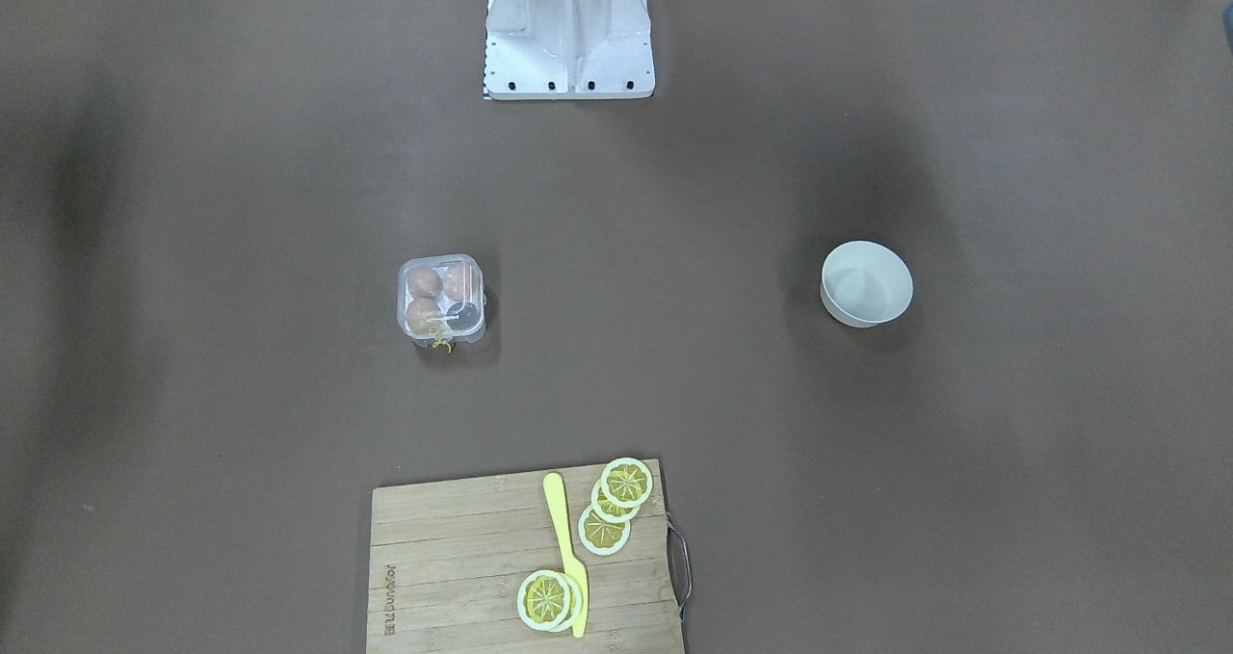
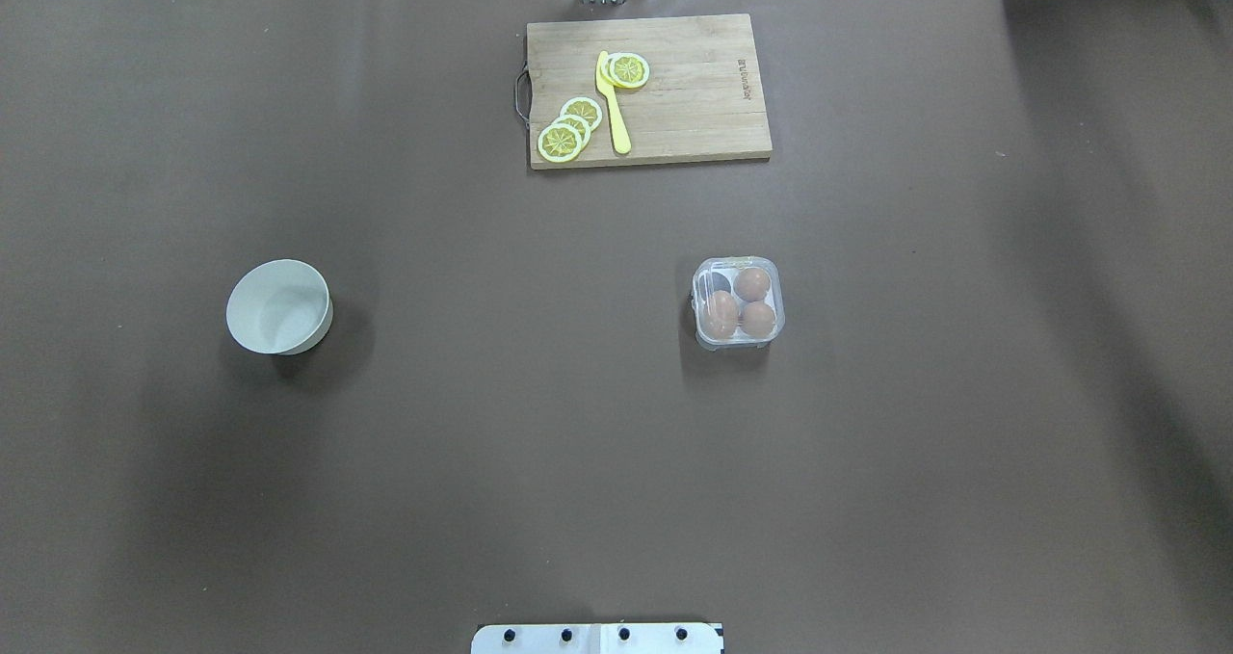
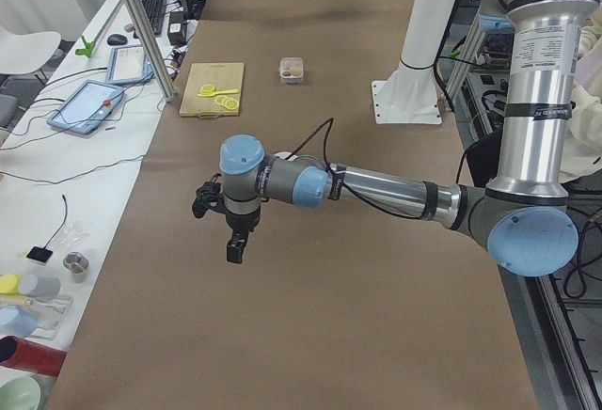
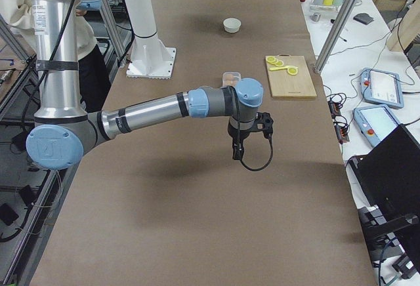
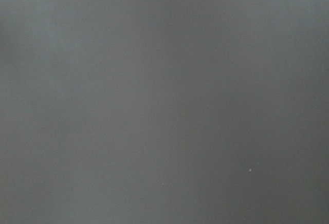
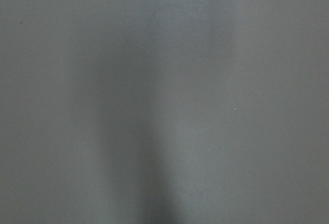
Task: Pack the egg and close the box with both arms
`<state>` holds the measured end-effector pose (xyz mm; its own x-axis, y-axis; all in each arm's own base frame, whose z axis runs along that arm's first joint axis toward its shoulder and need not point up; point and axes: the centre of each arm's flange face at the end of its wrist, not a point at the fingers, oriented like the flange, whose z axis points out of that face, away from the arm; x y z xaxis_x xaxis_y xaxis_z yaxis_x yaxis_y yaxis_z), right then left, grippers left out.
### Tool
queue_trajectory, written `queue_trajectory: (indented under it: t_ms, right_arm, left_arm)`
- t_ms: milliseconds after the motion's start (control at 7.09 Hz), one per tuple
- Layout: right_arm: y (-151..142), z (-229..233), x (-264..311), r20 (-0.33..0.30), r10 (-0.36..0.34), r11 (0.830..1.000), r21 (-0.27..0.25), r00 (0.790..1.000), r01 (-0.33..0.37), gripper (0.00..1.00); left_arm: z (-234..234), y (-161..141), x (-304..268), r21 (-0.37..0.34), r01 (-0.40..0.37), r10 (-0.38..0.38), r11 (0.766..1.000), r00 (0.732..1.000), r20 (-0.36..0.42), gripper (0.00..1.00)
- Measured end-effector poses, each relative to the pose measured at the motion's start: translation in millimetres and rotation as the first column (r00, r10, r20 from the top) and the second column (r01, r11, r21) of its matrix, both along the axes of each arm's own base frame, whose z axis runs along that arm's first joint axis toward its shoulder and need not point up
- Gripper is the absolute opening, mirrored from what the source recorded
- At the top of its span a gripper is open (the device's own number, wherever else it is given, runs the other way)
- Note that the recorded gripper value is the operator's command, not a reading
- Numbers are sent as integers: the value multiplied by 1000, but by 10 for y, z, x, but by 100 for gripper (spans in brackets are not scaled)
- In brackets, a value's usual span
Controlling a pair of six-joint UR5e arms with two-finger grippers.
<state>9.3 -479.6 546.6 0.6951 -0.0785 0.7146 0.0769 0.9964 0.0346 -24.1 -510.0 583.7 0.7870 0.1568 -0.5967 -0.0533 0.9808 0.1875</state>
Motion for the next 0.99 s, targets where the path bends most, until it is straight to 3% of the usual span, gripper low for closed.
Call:
queue_trajectory:
  t_ms: [282, 988]
  right_arm:
    - [75, 295, 271, -2, 11, 999, -32, 1000, -11, 100]
    - [-184, 485, 507, 7, 55, 996, -73, 998, -55, 100]
  left_arm:
    - [124, 77, -19, -20, -5, 5, 1000, 1000, 7, 98]
    - [329, 174, -189, -63, 29, -29, 998, 1000, 6, 98]
